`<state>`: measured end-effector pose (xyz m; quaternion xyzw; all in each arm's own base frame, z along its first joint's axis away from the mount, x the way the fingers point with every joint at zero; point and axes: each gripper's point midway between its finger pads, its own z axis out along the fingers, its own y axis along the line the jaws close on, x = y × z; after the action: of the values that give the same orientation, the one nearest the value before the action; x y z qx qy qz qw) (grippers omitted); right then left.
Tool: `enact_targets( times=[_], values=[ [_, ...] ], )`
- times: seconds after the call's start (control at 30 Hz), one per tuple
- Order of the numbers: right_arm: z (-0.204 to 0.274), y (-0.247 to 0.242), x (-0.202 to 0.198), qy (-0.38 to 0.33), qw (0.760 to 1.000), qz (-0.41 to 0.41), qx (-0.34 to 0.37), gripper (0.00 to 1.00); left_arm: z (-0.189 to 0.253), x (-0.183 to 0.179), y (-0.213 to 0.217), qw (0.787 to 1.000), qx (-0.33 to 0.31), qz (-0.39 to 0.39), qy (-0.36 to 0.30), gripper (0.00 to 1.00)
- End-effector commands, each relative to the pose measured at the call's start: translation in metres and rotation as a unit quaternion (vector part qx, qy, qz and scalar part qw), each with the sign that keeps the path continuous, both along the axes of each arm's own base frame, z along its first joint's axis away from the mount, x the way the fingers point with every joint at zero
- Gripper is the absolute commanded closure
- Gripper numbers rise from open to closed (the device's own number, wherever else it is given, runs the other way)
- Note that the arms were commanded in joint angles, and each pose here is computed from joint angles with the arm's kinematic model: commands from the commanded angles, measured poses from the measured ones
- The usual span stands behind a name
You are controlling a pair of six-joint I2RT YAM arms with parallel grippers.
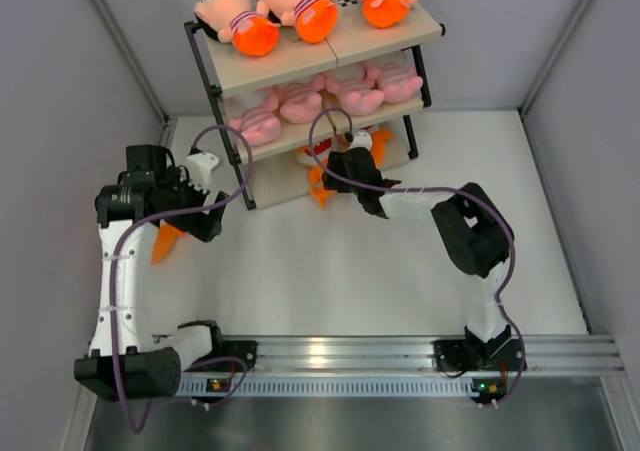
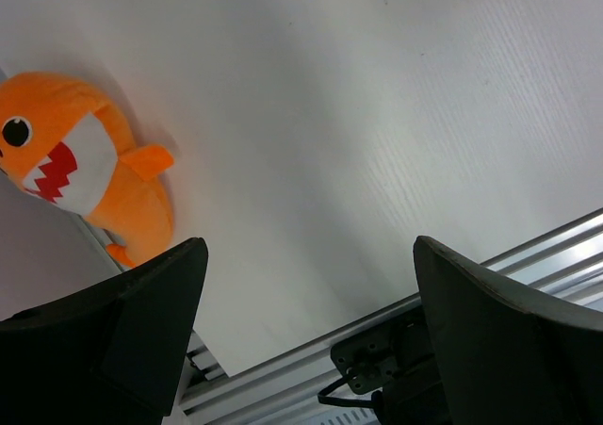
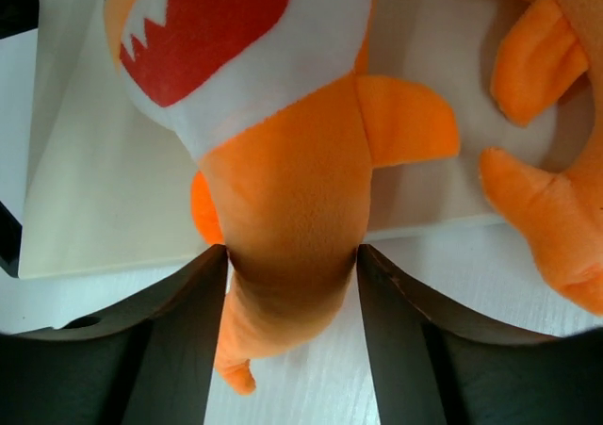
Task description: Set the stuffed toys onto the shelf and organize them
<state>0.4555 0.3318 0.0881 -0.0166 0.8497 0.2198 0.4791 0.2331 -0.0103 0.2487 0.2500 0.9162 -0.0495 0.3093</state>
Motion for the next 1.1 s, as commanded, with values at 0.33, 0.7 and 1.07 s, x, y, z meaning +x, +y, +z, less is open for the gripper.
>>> enact_targets(
  times=[0.33, 0.7, 1.07],
  values=[
    [0.082, -0.025, -0.028, -0.09, 0.995, 0.017, 0.029, 0.35, -0.062, 0.046, 0.105, 0.979, 0.099, 0.175, 0.032, 0.06],
    [0.103, -0.013, -0.064, -0.108, 0.99, 0.083, 0.025, 0.36, -0.09, 0.113, 0.172, 0.952, 0.148, 0.268, 0.0, 0.36],
    [0.119, -0.012, -0.098, -0.117, 0.985, 0.122, 0.029, 0.36, -0.129, 0.137, 0.199, 0.945, 0.122, 0.302, 0.022, 0.26]
  ],
)
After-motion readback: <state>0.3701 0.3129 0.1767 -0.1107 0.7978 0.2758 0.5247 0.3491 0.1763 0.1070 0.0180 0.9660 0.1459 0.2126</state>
